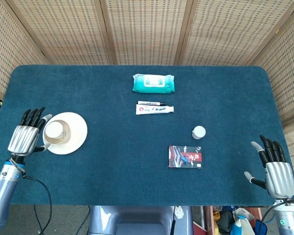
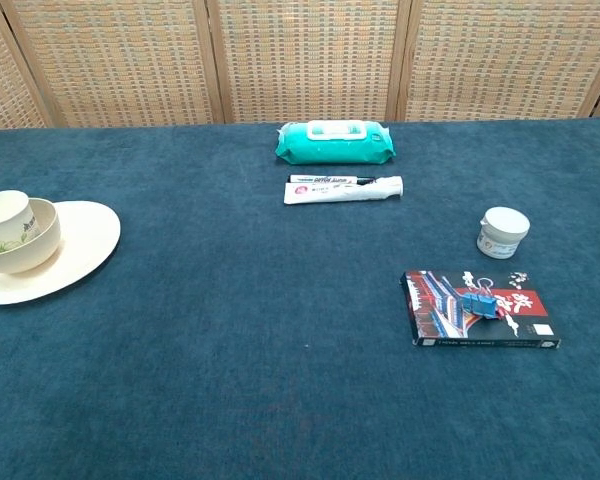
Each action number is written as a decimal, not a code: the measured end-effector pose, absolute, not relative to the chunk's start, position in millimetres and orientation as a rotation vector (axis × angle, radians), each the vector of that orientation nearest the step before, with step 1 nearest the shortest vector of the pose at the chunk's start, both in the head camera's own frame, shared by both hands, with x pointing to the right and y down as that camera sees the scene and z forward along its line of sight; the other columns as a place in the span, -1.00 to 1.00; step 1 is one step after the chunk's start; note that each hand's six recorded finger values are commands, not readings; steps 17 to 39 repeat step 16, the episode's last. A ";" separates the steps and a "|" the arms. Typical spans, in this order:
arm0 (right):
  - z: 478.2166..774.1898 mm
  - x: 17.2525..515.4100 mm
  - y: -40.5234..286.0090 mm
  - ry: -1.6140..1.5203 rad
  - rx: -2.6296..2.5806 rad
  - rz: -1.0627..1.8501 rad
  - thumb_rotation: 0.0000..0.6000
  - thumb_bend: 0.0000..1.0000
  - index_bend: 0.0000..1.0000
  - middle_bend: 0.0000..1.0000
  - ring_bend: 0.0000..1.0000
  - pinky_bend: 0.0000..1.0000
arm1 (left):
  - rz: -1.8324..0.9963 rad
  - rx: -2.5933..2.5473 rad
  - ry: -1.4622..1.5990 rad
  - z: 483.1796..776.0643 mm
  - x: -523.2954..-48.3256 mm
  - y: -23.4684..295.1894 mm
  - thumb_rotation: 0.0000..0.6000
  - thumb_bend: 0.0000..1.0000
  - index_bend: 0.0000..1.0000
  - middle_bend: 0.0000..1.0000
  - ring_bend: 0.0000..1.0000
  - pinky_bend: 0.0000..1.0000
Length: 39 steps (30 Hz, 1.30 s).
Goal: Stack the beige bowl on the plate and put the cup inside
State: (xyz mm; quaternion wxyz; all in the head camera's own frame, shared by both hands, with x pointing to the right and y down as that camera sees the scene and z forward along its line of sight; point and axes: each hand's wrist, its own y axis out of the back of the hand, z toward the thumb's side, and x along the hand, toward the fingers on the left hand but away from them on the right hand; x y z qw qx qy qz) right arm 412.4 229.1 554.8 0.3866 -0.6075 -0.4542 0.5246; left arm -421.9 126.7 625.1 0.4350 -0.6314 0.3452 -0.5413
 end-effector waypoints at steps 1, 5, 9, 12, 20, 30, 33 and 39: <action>555.2 412.2 229.2 -1.153 -1.547 1.337 1.00 -0.73 -0.75 -1.00 -1.00 -1.00 | -1.333 -1.580 0.879 617.1 -420.0 129.9 1.00 -0.90 -0.80 -1.00 -1.00 -1.00; 556.7 412.3 229.5 -1.137 -1.543 1.347 1.00 -0.73 -0.75 -1.00 -1.00 -1.00 | -1.305 -1.562 0.905 589.8 -417.5 146.3 1.00 -0.94 -0.90 -1.00 -1.00 -1.00; 558.7 412.2 229.9 -1.122 -1.546 1.357 1.00 -0.73 -0.75 -1.00 -1.00 -1.00 | -1.347 -1.509 0.862 575.4 -423.7 169.5 1.00 -0.97 -0.99 -1.00 -1.00 -1.00; 560.1 412.4 230.2 -1.107 -1.541 1.367 1.00 -0.73 -0.75 -1.00 -1.00 -1.00 | -1.405 -1.511 0.850 569.2 -428.7 192.1 1.00 -0.98 -1.00 -1.00 -1.00 -1.00; 562.7 411.6 230.4 -1.086 -1.537 1.380 1.00 -0.73 -0.75 -1.00 -1.00 -1.00 | -1.463 -1.513 0.833 563.2 -430.7 214.0 1.00 -0.98 -1.00 -1.00 -1.00 -1.00; 562.7 411.6 230.4 -1.086 -1.537 1.380 1.00 -0.73 -0.75 -1.00 -1.00 -1.00 | -1.463 -1.513 0.833 563.2 -430.7 214.0 1.00 -0.98 -1.00 -1.00 -1.00 -1.00; 562.7 411.6 230.4 -1.086 -1.537 1.380 1.00 -0.73 -0.75 -1.00 -1.00 -1.00 | -1.463 -1.513 0.833 563.2 -430.7 214.0 1.00 -0.98 -1.00 -1.00 -1.00 -1.00; 562.7 411.6 230.4 -1.086 -1.537 1.380 1.00 -0.73 -0.75 -1.00 -1.00 -1.00 | -1.463 -1.513 0.833 563.2 -430.7 214.0 1.00 -0.98 -1.00 -1.00 -1.00 -1.00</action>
